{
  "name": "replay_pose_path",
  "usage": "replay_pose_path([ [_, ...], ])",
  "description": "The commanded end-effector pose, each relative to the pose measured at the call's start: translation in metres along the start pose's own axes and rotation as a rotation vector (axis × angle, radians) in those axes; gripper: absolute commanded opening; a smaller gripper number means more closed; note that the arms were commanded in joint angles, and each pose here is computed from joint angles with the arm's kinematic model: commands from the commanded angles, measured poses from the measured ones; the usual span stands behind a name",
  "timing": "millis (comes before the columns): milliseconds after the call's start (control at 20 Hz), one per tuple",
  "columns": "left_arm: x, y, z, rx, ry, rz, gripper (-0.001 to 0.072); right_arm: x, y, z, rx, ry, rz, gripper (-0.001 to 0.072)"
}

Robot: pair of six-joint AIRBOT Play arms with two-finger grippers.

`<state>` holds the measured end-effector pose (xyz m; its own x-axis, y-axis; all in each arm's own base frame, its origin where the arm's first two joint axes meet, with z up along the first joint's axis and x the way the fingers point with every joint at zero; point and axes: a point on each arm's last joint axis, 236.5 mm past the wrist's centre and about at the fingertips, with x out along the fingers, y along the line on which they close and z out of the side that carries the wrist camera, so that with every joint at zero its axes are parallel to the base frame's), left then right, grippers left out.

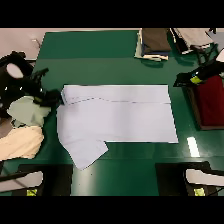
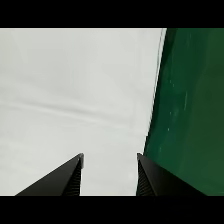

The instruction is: Fold the shirts.

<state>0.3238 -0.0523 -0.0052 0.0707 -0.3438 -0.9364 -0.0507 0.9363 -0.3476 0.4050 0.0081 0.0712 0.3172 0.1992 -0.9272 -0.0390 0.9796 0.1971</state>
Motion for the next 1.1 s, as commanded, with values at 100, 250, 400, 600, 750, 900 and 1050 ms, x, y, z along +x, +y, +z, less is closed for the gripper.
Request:
replay_pose_path([
  [100,0.027,0.016,-0.128,-0.104,0.101,0.039,0.0551,-0.037,0.022,0.007,-0.053,-0.108,0.003,0.0385],
  [250,0.045,0.005,-0.162,-0.156,0.142,-0.028,0.0551,-0.036,0.027,0.005,-0.064,-0.099,0.008,0.0386],
  [400,0.062,-0.005,-0.175,-0.205,0.168,-0.095,0.0551,-0.036,0.027,0.005,-0.064,-0.096,0.008,0.0385],
  [600,0.071,-0.016,-0.166,-0.233,0.116,-0.162,0.0551,-0.036,0.026,0.002,-0.063,-0.086,0.008,0.0386],
  [750,0.075,-0.027,-0.156,-0.255,0.069,-0.222,0.0550,-0.036,0.026,0.002,-0.062,-0.085,0.008,0.0385],
  [900,0.075,-0.032,-0.157,-0.241,0.072,-0.247,0.0510,-0.035,0.027,-0.004,-0.063,-0.060,0.010,0.0386],
  [1050,0.074,-0.035,-0.159,-0.190,0.076,-0.261,0.0025,-0.035,0.022,-0.020,-0.048,0.007,0.012,0.0386],
])
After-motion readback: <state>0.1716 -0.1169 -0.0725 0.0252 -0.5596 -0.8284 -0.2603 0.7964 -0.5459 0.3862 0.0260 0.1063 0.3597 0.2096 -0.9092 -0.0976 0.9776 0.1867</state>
